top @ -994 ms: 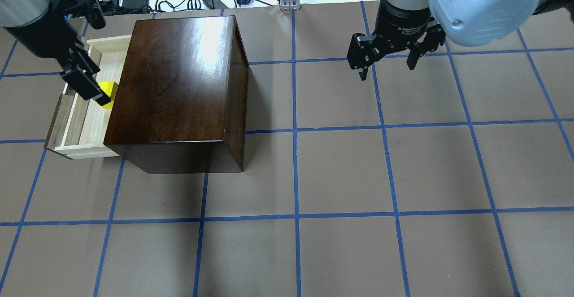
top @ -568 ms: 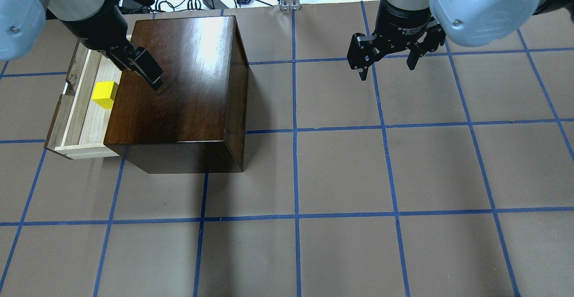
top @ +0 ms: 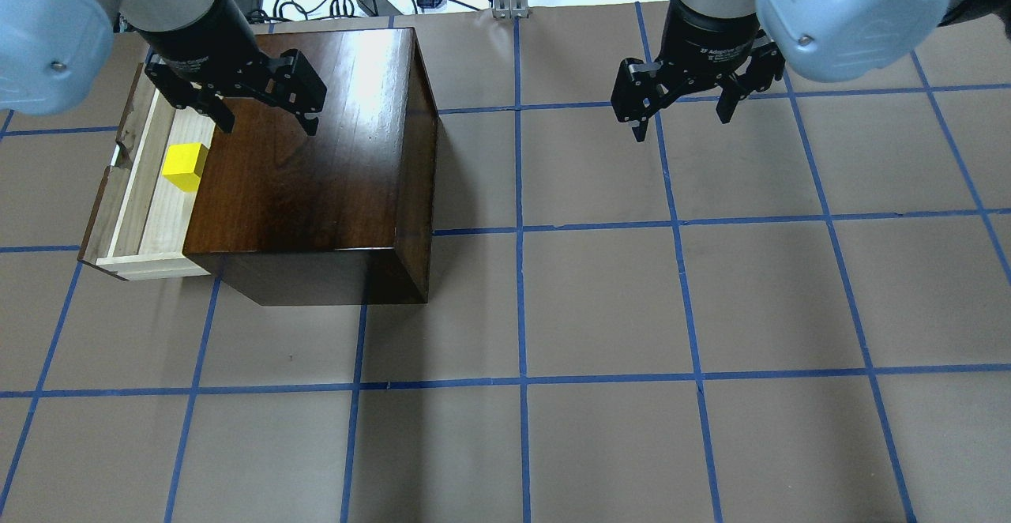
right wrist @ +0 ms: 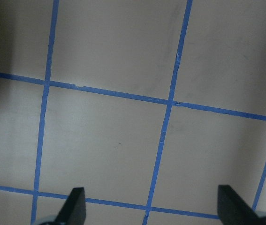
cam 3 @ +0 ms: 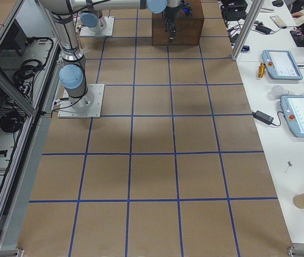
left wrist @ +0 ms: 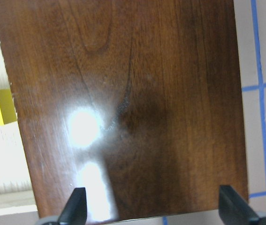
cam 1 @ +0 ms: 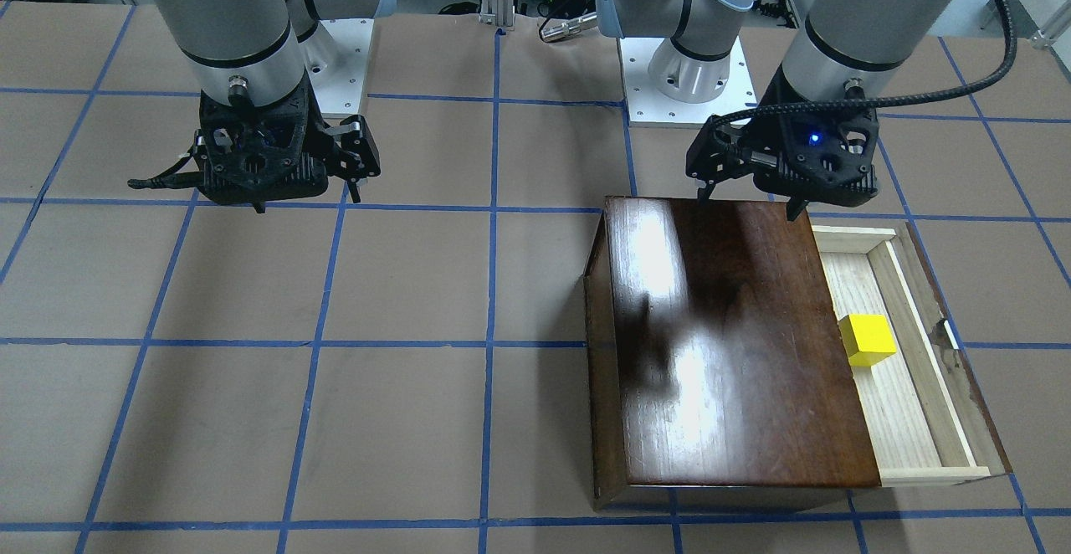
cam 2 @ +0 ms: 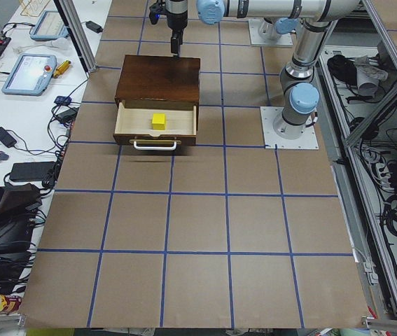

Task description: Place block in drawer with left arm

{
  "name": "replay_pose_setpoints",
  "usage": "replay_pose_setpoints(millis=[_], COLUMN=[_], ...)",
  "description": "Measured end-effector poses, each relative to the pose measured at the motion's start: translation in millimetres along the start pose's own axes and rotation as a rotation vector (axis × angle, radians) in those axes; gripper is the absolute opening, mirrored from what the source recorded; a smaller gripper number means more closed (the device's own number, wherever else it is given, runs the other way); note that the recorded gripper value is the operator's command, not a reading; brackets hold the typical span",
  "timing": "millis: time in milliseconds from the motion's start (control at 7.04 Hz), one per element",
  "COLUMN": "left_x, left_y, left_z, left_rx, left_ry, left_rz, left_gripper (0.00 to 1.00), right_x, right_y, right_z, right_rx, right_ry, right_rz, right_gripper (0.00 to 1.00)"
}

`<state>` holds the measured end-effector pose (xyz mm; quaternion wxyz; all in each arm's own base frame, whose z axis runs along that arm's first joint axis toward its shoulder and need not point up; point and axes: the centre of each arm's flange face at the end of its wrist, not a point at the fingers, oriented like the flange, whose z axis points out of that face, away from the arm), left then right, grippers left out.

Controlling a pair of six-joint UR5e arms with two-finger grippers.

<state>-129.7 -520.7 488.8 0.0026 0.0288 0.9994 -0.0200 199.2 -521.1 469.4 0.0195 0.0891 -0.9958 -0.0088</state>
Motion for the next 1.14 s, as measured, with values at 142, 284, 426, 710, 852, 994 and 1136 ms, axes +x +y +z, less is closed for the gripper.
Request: replay_pose_setpoints(millis=[142, 284, 426, 710, 852, 994, 1136], left_x=[3.1, 4.1, 4.4, 4.8, 4.9, 4.6, 4.2], left_y=[-0.4, -0.5, -0.3, 0.1, 0.5, 0.7, 0.7], left_z=[0.3, 0.4, 0.6, 1.5, 1.1, 0.1, -0.9], left_rx=[0.005, 0.008, 0.009, 0.007, 0.008, 0.011, 0.016], left_ry=[-0.001, -0.002, -0.002, 0.0, 0.0, 0.0, 0.0], left_rz=[-0.029, -0.038, -0.041, -0.041, -0.039, -0.035, -0.033], left_gripper=[1.0, 1.0, 1.0, 1.0, 1.0, 1.0, 1.0], right_x=[0.0, -0.1, 0.0, 0.0, 0.0, 0.0, 0.0], right_y=[0.0, 0.0, 0.0, 0.0, 0.0, 0.0, 0.0], right_z=[0.0, 0.0, 0.0, 0.0, 0.0, 0.0, 0.0], right_rx=[0.0, 0.0, 0.0, 0.0, 0.0, 0.0, 0.0], right_ry=[0.0, -0.001, 0.0, 0.0, 0.0, 0.0, 0.0], right_rz=[0.0, 0.0, 0.0, 0.0, 0.0, 0.0, 0.0], right_gripper=[1.0, 1.0, 1.0, 1.0, 1.0, 1.0, 1.0])
